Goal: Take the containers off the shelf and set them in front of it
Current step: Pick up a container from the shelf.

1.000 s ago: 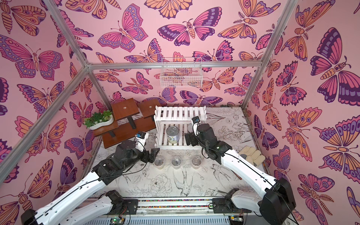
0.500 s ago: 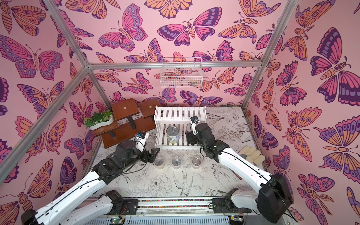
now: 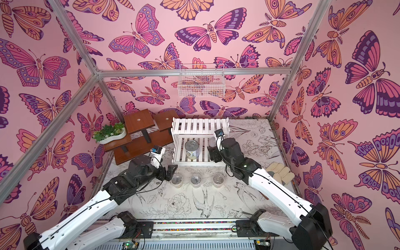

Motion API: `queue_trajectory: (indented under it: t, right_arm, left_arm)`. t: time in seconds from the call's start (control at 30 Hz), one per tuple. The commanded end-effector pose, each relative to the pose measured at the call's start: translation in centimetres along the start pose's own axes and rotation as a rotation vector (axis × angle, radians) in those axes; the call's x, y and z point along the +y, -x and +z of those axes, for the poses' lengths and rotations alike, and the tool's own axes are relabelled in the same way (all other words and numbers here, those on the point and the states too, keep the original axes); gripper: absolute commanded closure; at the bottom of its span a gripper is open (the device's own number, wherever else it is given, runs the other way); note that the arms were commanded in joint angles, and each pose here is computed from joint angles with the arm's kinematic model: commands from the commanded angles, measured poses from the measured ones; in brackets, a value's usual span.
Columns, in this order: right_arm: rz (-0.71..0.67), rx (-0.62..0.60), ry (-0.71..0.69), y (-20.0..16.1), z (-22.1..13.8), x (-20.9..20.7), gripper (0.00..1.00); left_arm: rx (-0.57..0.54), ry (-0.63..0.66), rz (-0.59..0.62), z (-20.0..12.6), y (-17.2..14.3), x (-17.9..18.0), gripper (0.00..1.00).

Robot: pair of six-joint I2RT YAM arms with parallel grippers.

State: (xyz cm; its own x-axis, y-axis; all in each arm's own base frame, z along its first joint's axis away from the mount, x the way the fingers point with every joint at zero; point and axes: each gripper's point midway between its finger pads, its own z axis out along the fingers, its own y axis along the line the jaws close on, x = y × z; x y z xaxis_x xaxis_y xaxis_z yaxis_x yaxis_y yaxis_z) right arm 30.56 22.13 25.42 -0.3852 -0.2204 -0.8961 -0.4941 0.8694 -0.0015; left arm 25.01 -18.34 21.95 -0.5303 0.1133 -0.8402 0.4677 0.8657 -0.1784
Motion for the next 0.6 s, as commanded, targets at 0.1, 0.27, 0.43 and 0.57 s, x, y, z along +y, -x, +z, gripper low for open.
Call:
queue_trajectory:
  t: [0.1, 0.27, 0.43, 0.57]
  right_arm:
    - [-0.004, -0.019, 0.060, 0.6, -3.2, 1.8, 0.31]
    - [-0.034, -0.027, 0.087, 0.0, -5.9, 3.0, 0.31]
    - [-0.048, -0.031, 0.121, -1.3, -8.5, 3.9, 0.31]
    - [-0.062, -0.022, 0.150, -3.2, -9.8, 4.9, 0.31]
  left_arm:
    - [0.010, 0.000, -0.011, 0.2, 0.1, 0.0, 0.00]
    - [0.017, -0.003, -0.010, 0.4, 0.0, 0.0, 0.00]
    - [0.016, 0.001, -0.008, 0.5, 0.1, 0.0, 0.00]
    - [0.013, 0.001, -0.008, 0.5, 0.1, 0.1, 0.00]
